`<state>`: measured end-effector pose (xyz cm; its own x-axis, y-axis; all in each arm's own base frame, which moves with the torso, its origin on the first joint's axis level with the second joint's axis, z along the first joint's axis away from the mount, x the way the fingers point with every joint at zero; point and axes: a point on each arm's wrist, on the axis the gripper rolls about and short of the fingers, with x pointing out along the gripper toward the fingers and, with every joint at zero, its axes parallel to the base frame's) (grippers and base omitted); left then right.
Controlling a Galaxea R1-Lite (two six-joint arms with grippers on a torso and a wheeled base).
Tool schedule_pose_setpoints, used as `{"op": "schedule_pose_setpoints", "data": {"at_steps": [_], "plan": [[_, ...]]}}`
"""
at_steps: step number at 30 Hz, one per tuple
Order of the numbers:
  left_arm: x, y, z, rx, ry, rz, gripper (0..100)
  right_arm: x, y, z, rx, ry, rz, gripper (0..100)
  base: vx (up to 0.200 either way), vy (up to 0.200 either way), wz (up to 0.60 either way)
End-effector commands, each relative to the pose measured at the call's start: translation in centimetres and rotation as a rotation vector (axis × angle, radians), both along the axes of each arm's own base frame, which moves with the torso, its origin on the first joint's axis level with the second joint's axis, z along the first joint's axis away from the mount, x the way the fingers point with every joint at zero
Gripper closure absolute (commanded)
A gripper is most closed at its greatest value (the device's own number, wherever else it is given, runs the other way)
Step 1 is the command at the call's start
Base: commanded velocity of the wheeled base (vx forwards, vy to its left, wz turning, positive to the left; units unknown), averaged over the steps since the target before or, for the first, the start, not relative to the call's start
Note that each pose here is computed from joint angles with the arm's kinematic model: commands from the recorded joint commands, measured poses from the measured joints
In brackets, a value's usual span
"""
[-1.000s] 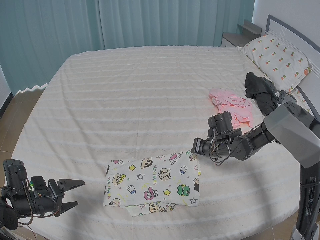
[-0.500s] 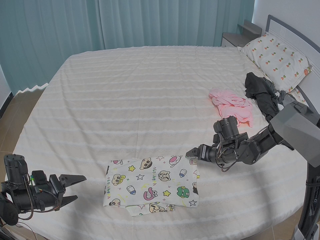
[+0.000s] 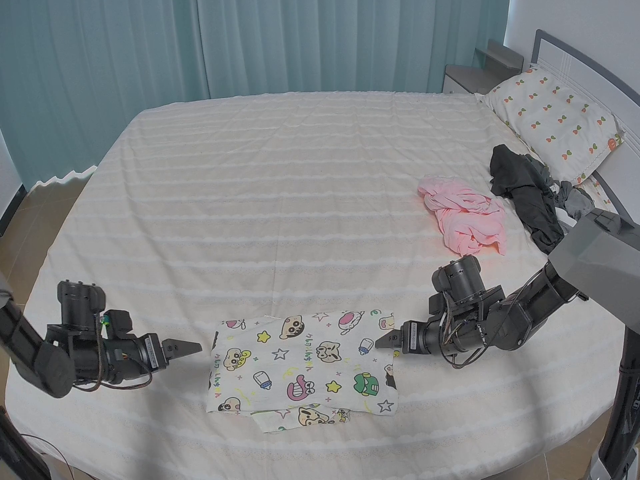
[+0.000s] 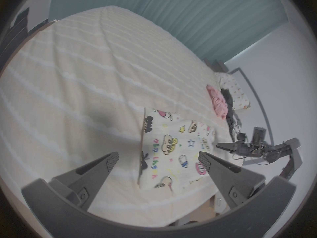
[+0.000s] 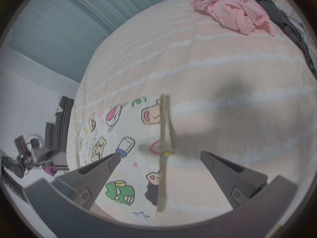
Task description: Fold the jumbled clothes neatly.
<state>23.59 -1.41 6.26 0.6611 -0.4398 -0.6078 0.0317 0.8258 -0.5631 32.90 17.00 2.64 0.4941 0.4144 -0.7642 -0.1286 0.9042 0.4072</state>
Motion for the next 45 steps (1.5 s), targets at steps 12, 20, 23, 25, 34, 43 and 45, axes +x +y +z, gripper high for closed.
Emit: {"op": "schedule_pose_setpoints", "data": {"at_steps": [12,20,23,25,34,43,45], "plan": [[8.0,-3.9,-8.4,0.010,0.073,-0.106,0,-0.5,2.7,-2.6,0.075,0.099,0.040,0,0.000,0.000,0.00],[7.9,-6.4,-7.8,-0.098,0.044,-0.136,0,-0.5,4.1,-2.8,0.162,0.084,0.023,0,0.000,0.000,0.00],[7.5,-7.0,-7.8,-0.109,0.054,-0.147,0,-0.6,4.4,-2.8,0.162,0.081,0.033,0,0.000,0.000,0.00],[7.2,-7.2,-7.8,-0.112,0.062,-0.157,0,-0.6,4.6,-2.7,0.165,0.080,0.039,0,0.000,0.000,0.00],[6.3,-7.7,-6.8,-0.128,0.056,-0.192,0,-0.7,7.1,-2.3,0.194,0.062,0.077,0,0.000,0.000,0.00],[6.4,-7.8,-7.0,-0.139,0.075,-0.177,100,-0.7,8.2,-2.5,0.201,0.075,0.082,100,0.000,0.000,0.00],[6.4,-7.8,-6.9,-0.143,0.075,-0.171,100,-0.7,8.2,-2.5,0.201,0.075,0.081,100,0.000,0.000,0.00]]}}
